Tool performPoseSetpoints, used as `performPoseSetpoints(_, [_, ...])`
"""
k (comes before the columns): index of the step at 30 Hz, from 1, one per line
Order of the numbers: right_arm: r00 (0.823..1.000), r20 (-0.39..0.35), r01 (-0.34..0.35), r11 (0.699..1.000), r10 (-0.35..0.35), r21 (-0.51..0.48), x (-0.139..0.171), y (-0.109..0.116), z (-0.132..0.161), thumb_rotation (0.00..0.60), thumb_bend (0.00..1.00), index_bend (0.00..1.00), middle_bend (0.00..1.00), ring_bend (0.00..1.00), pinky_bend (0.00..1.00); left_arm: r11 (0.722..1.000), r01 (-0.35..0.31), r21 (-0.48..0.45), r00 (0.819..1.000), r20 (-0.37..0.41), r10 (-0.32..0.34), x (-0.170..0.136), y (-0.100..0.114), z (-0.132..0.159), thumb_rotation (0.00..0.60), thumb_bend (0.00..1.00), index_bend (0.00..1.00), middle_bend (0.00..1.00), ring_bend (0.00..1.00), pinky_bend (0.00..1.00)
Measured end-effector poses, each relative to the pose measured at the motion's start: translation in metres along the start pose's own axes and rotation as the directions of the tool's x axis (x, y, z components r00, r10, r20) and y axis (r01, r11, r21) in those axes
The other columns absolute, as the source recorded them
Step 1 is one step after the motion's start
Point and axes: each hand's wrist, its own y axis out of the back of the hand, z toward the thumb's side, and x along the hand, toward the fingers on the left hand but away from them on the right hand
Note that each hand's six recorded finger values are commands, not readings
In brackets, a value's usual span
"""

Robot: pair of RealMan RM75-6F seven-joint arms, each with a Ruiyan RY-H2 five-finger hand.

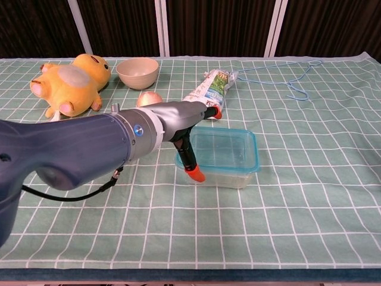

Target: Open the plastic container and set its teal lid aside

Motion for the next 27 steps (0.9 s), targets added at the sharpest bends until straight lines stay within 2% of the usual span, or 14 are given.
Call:
performPoseSetpoints(12, [1.000, 0.000, 0.009, 1.000, -0.009, -0.003, 0.000, 0.002, -0.001, 0.600, 0.25, 0.00, 0.00, 0.00, 0.00, 0.997, 0.053, 0.056, 0.998, -0.039, -0.050, 0.013, 0.001, 0.004, 0.600, 0.00, 0.00, 0.01, 0.01, 0.12])
performPoseSetpoints(14, [1.000, -0.001, 0.009, 1.000, -0.009, -0.003, 0.000, 0.002, 0.000, 0.600, 0.25, 0.00, 0.00, 0.00, 0.00, 0.996, 0.058, 0.064, 0.997, -0.049, -0.054, 0.015, 0.000, 0.002, 0.600, 0.00, 0.00, 0.04, 0.03, 0.17])
performPoseSetpoints(19, [1.000, -0.005, 0.010, 1.000, -0.010, -0.003, 0.000, 0.002, 0.000, 0.600, 0.25, 0.00, 0.00, 0.00, 0.00, 0.997, 0.049, 0.067, 0.998, -0.051, -0.046, 0.017, 0.002, 0.001, 0.600, 0.07, 0.03, 0.21, 0.20, 0.37])
performPoseSetpoints(27, [1.000, -0.009, 0.009, 1.000, -0.009, -0.003, 0.001, 0.002, 0.001, 0.600, 0.25, 0.00, 0.00, 0.00, 0.00, 0.997, 0.003, 0.073, 1.000, -0.018, -0.002, 0.018, 0.011, 0.000, 0.600, 0.07, 0.08, 0.23, 0.21, 0.40])
